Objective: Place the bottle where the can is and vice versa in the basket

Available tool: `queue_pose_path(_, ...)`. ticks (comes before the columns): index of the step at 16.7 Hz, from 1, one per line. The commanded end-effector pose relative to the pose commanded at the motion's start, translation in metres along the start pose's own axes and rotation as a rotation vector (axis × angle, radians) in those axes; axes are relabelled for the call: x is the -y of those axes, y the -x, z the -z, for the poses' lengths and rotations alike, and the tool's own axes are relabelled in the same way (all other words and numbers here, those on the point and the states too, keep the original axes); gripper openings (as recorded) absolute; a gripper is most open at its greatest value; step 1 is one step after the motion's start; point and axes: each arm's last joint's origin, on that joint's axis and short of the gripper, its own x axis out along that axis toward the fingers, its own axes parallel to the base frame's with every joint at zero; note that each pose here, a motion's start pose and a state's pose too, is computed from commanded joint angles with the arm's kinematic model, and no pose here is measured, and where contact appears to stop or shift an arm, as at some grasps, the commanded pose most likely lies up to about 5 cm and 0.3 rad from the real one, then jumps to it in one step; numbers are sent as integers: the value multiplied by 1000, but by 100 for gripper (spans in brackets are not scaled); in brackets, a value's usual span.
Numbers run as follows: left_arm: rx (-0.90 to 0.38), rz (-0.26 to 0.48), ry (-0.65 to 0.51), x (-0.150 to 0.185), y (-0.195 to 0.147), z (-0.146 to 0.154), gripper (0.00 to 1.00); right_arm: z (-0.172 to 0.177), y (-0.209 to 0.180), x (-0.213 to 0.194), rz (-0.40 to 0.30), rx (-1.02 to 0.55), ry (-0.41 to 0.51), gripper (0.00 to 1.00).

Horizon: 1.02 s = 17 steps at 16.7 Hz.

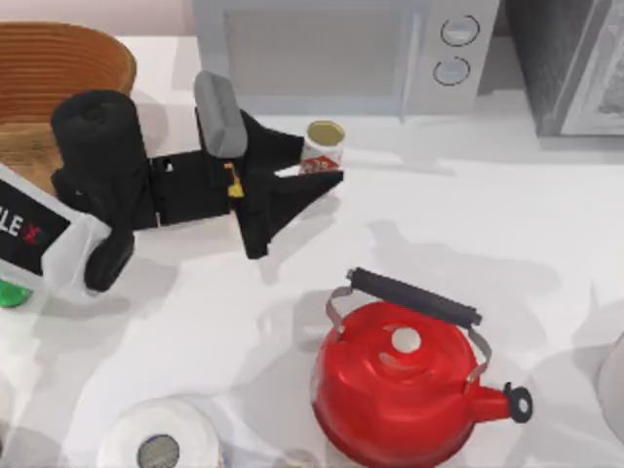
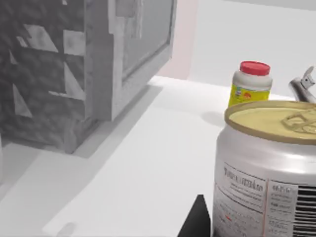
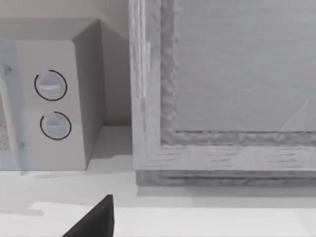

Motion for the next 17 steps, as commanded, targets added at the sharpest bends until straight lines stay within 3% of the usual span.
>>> queue_pose_path(3,2,141,-21,-18,-20,51,0,0,0,0,0,0,0,100)
queue_pose_path(6,11,219,-55,-32,-23,90,0,0,0,0,0,0,0,100)
queue_pose_path(9,19,243,-80,-39,-20,109,0,0,0,0,0,0,0,100)
queue_pose_path(14,20,245,-82,-40,-20,110,0,0,0,0,0,0,0,100)
queue_pose_path(17,20,245,-82,-40,-20,110,23,0,0,0,0,0,0,100)
